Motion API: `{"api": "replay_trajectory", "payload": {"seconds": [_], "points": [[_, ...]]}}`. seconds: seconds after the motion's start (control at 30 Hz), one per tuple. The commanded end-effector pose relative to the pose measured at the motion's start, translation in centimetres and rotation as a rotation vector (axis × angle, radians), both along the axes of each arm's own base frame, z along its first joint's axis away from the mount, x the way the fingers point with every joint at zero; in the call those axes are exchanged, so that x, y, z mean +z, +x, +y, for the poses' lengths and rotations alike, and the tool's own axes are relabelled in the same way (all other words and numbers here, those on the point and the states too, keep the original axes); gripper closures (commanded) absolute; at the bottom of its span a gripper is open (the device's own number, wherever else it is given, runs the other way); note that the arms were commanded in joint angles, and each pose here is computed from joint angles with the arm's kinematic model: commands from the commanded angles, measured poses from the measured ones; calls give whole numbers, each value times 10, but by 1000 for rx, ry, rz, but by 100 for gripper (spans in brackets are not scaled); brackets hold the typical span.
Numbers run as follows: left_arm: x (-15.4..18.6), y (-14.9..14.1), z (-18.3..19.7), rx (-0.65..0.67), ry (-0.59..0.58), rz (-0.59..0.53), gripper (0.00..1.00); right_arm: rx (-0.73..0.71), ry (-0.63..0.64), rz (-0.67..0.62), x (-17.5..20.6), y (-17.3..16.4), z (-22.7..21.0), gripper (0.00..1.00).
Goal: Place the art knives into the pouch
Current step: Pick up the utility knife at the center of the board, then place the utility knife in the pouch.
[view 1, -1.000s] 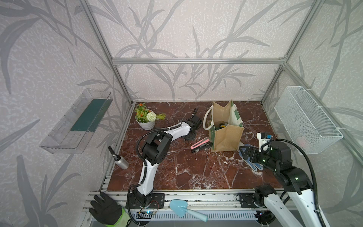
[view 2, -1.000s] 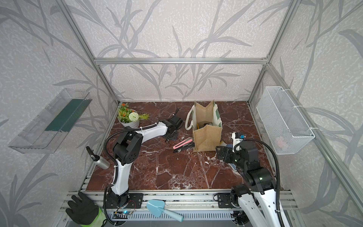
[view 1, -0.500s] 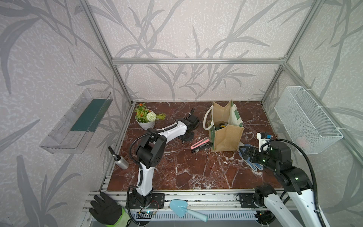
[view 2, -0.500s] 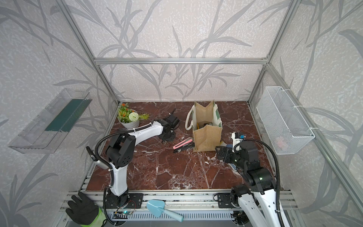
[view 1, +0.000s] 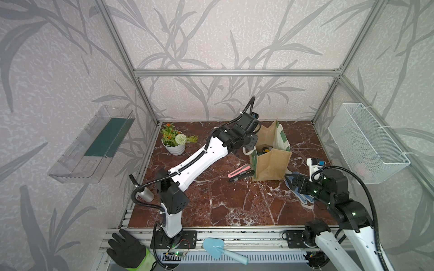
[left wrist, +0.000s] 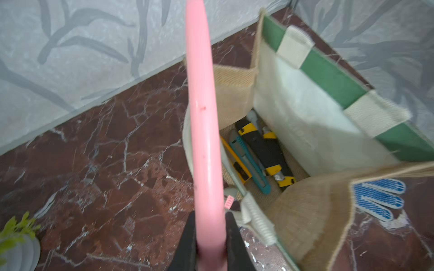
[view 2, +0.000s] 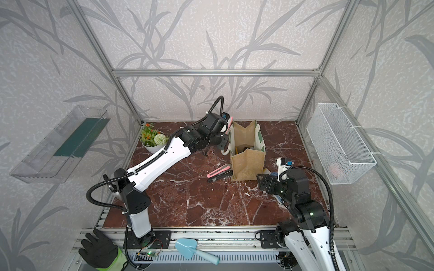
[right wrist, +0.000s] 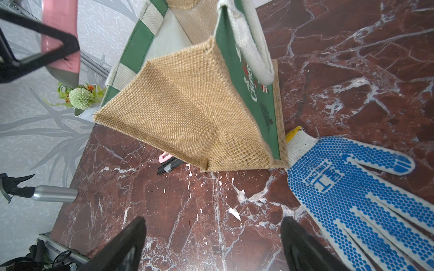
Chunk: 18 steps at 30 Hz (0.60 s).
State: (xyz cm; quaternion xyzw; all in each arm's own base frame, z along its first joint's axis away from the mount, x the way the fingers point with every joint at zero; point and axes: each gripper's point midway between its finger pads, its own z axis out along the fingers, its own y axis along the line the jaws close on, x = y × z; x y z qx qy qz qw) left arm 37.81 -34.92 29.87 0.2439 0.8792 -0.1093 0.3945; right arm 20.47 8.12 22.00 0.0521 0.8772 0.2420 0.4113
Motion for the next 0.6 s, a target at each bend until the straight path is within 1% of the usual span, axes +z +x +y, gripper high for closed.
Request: {"api": "replay_trajectory", "payload": {"seconds": [0.0, 0.17, 0.33, 0.4, 0.47, 0.5, 0.57], "points": [[-14, 6, -18, -65, 51, 14, 100, 4, 15, -10, -1, -1, 1, 10], [-17, 13, -57, -142, 73, -23, 100, 18, 42, 13, -13, -2, 6, 10], [-38, 20, -79, -181, 90, 26, 100, 12, 3, 2, -10, -4, 1, 10], [-46, 21, -81, -178, 95, 38, 97, 8, -13, -1, -9, -6, -1, 10], [-52, 22, -82, -175, 98, 47, 91, 3, -21, -3, -9, -6, -3, 10], [-54, 23, -83, -174, 96, 51, 83, 3, -23, -3, -9, -6, -3, 10], [-53, 20, -86, -182, 85, 57, 62, 7, -22, -1, -10, -6, -2, 10]]}}
